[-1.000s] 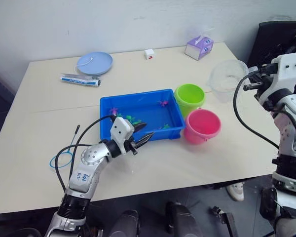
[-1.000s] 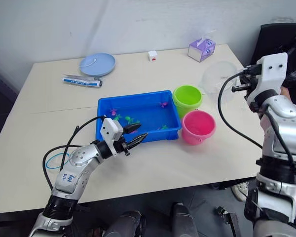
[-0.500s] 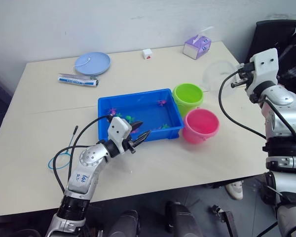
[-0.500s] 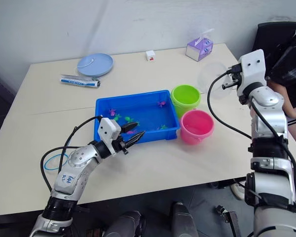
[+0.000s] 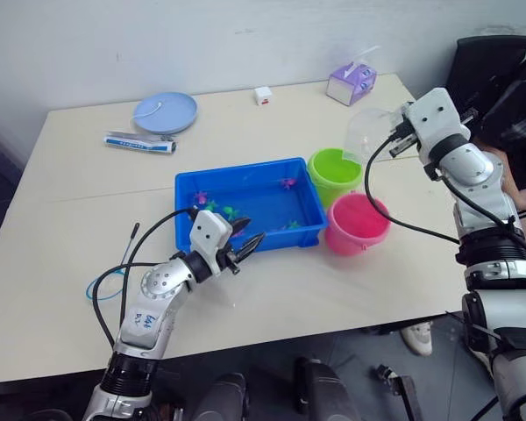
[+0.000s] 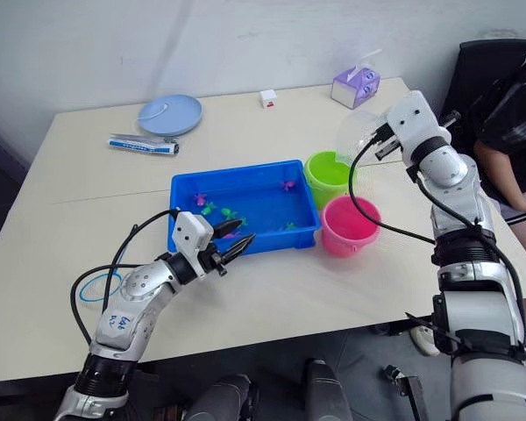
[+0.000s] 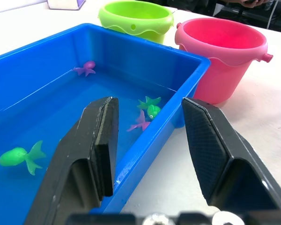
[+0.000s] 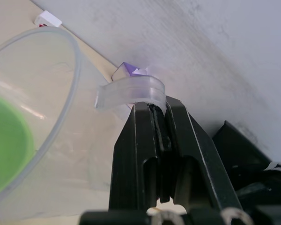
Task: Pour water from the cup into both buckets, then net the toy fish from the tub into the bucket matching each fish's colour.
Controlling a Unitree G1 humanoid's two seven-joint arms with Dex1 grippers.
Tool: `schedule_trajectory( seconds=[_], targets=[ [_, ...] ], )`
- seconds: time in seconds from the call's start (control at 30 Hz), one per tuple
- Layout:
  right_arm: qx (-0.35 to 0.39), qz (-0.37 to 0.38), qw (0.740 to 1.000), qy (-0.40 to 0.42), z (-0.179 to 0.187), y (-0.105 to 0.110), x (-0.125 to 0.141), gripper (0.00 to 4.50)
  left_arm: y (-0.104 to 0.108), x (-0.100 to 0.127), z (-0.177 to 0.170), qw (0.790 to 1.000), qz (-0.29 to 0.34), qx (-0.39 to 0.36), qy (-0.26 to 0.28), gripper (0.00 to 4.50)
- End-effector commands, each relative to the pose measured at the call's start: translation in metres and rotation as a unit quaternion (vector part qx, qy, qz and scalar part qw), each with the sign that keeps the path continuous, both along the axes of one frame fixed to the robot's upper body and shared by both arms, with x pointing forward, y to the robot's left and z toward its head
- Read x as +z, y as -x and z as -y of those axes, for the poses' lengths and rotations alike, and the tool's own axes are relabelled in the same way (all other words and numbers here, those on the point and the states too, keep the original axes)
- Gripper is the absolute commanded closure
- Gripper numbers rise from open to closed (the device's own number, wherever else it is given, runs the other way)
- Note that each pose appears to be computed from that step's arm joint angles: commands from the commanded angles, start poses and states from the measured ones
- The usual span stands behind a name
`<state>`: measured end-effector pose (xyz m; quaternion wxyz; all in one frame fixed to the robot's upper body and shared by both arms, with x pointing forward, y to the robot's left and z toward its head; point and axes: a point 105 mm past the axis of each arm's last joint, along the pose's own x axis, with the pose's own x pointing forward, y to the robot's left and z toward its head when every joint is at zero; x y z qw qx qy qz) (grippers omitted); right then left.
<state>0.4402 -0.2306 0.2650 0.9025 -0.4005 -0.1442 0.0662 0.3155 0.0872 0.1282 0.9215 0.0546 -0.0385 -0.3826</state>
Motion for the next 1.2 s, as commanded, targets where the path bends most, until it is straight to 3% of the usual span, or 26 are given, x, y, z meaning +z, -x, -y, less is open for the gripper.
schedule_trajectory(
  seconds=[0.03, 0.6, 1.2],
  targets=[
    [0.006, 0.067, 0.997, 0.043, -0.004, 0.006, 0.029, 3.87, 0.004, 0.013, 0.002, 1.000, 0.026, -0.002, 0.005, 2.10],
    [0.025, 0.127, 0.978, 0.166, -0.021, 0.007, 0.029, 3.87, 0.007, 0.015, 0.003, 1.000, 0.024, 0.001, 0.007, 2.10],
    [0.043, 0.167, 0.956, 0.239, -0.034, 0.009, 0.030, 3.87, 0.010, 0.015, 0.003, 1.000, 0.021, 0.007, 0.009, 2.10]
  ],
)
